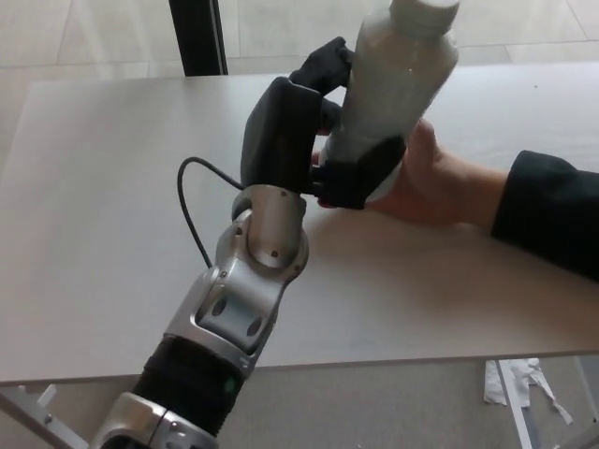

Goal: Pick up a bottle and hand it

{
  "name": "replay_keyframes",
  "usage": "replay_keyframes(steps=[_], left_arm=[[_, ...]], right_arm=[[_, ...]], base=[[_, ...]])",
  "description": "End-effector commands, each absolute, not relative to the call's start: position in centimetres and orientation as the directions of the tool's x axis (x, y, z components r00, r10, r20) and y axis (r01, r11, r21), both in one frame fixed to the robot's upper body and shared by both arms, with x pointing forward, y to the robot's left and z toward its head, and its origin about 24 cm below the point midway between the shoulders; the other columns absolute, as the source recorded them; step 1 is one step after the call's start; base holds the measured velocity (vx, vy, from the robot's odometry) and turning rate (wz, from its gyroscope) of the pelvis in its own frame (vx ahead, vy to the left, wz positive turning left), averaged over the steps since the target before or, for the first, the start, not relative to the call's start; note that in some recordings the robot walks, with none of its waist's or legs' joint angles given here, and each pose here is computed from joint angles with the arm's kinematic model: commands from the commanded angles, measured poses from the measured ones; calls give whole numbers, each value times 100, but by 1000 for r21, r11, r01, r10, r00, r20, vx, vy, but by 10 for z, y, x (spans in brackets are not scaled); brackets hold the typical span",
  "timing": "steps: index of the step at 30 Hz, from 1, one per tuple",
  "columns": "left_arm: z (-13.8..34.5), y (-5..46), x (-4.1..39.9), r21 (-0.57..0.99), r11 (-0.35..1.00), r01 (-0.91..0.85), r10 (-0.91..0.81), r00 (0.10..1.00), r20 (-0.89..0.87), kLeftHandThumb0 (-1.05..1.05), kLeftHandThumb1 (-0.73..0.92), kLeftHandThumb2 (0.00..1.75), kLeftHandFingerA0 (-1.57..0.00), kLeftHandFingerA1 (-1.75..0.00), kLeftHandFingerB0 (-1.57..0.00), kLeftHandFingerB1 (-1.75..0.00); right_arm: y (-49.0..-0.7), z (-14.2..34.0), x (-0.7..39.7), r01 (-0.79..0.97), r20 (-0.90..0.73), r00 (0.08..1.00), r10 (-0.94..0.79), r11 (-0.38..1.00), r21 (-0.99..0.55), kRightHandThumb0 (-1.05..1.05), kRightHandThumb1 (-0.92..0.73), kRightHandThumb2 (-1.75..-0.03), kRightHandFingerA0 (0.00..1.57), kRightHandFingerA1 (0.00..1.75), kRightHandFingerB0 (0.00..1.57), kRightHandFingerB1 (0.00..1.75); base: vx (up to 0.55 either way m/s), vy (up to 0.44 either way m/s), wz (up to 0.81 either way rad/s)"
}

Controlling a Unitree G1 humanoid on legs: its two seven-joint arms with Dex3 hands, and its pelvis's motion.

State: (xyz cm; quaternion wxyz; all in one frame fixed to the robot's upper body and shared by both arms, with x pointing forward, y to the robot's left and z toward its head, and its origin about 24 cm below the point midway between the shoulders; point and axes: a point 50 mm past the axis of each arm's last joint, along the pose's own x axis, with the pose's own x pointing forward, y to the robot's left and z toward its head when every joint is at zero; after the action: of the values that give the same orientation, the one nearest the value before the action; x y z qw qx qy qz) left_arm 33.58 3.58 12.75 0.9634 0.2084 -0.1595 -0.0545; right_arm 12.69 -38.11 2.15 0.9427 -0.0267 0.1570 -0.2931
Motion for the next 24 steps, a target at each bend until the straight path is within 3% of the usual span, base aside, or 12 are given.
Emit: replay_keyframes(steps=[1,2,3,10,12,13,17,18,20,21,22,24], left_arm=[[132,19,345,510,858,63,-197,957,214,-3,52,115,-117,-136,-92,-117],[129,18,346,525,849,64,-199,958,206,-3,55,111,-89,-162,-82,-138],[125,16,347,550,833,60,-197,961,194,-3,61,103,-86,-167,-78,-142],[123,27,368,632,775,-8,-149,970,195,-12,74,78,-81,-167,-75,-126],[139,30,380,652,757,-50,-110,973,202,-18,71,67,-78,-144,-72,-78],[149,32,386,667,742,-73,-99,971,217,-11,70,67,-80,-163,-77,-113],[159,35,393,677,727,-110,-88,964,252,-11,68,78,-81,-170,-76,-132],[162,37,394,682,721,-123,-86,960,265,-14,70,73,-84,-150,-82,-98],[163,38,396,684,717,-135,-82,958,274,-10,72,74,-87,-160,-82,-108],[165,40,398,685,715,-136,-68,963,262,-13,70,77,-83,-163,-82,-109],[166,41,399,685,715,-137,-62,964,257,-13,70,77,-83,-163,-82,-109],[168,45,401,667,730,-149,-29,969,247,-14,67,72,-89,-140,-81,-77]], right_arm=[[-381,20,132,547,-283,779,-560,827,-130,-65,-62,-59,74,74,44,50],[-380,20,132,553,-288,774,-564,824,-125,-65,-45,-89,70,76,42,61],[-379,21,132,547,-289,777,-560,827,-132,-63,-62,-58,75,75,46,52],[-375,16,137,523,-273,802,-531,845,-108,-66,-60,-59,76,77,46,53],[-373,14,139,526,-265,804,-532,845,-102,-65,-60,-59,76,75,48,54],[-371,16,141,528,-269,799,-537,842,-111,-64,-60,-58,76,74,49,54],[-368,15,143,518,-272,807,-524,850,-100,-66,-60,-59,82,78,46,52],[-367,15,143,518,-262,812,-522,851,-88,-64,-45,-89,71,77,45,61],[-365,15,144,517,-260,814,-519,852,-83,-65,-44,-89,71,75,45,61],[-364,15,144,513,-250,821,-513,856,-70,-63,-60,-58,68,67,48,49],[-364,15,144,511,-245,825,-510,857,-64,-63,-60,-58,68,67,48,49],[-360,16,146,509,-244,828,-505,859,-53,-64,-60,-58,71,70,49,51]], base=[[0,0,0],[0,0,0],[0,0,0],[0,0,0],[0,0,0],[0,0,0],[0,0,0],[0,0,0],[0,0,0],[0,0,0],[0,0,0],[0,0,0]])
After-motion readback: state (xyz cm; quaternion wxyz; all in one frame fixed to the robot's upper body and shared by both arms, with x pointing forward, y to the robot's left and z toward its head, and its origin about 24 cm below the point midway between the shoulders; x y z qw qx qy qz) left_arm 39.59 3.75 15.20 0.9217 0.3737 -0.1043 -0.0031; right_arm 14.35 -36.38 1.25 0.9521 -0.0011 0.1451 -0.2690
